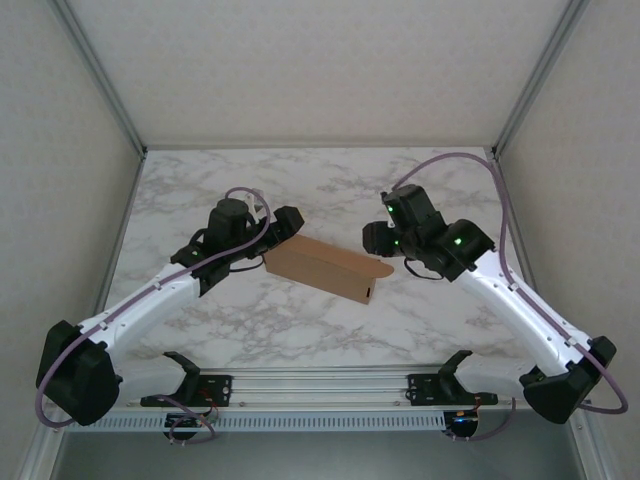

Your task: Fold the paper box

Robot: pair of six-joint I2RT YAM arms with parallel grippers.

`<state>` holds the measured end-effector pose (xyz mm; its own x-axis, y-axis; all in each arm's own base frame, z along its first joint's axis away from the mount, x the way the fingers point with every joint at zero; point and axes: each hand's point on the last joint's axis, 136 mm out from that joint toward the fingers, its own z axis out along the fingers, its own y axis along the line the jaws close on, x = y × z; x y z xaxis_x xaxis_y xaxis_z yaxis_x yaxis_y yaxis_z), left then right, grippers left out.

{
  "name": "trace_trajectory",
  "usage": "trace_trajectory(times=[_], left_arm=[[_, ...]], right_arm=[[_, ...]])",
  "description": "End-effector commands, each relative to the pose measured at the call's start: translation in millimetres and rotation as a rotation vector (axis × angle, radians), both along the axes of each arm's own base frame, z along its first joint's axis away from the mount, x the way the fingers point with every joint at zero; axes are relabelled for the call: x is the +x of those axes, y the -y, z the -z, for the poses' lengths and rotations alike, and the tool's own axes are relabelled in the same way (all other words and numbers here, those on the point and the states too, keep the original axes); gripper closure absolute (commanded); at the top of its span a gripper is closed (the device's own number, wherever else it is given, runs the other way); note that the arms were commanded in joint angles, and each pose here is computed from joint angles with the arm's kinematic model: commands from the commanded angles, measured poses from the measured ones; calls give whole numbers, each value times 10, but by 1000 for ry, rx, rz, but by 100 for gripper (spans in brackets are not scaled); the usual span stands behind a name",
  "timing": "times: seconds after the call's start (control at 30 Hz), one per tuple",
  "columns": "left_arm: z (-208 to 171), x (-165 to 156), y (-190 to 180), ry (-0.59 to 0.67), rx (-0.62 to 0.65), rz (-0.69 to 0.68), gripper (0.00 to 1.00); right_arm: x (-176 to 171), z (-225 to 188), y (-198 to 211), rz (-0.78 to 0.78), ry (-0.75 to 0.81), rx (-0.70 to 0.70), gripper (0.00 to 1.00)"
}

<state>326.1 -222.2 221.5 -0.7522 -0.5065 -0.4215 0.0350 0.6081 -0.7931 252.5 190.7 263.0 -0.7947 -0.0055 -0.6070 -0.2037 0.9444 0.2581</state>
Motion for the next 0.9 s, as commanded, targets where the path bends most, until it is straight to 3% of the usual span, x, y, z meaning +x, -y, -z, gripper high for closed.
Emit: trace_trajectory(times=[0.0,0.13,0.6,0.87], left_arm=[[457,-125,-118,-140,118,-16,9],[471,-140,-122,-145,127,-13,9],[502,-157,-124,-160,133,-17,8],[525,-169,-115,-168,140,-16,8]], right_arm=[[-277,199,138,234,-227,166,55],[-368,412,60,301,-348,311,56],[-148,755,-17,310,-366,347,59],[-153,890,-95,308,-397,386,54]])
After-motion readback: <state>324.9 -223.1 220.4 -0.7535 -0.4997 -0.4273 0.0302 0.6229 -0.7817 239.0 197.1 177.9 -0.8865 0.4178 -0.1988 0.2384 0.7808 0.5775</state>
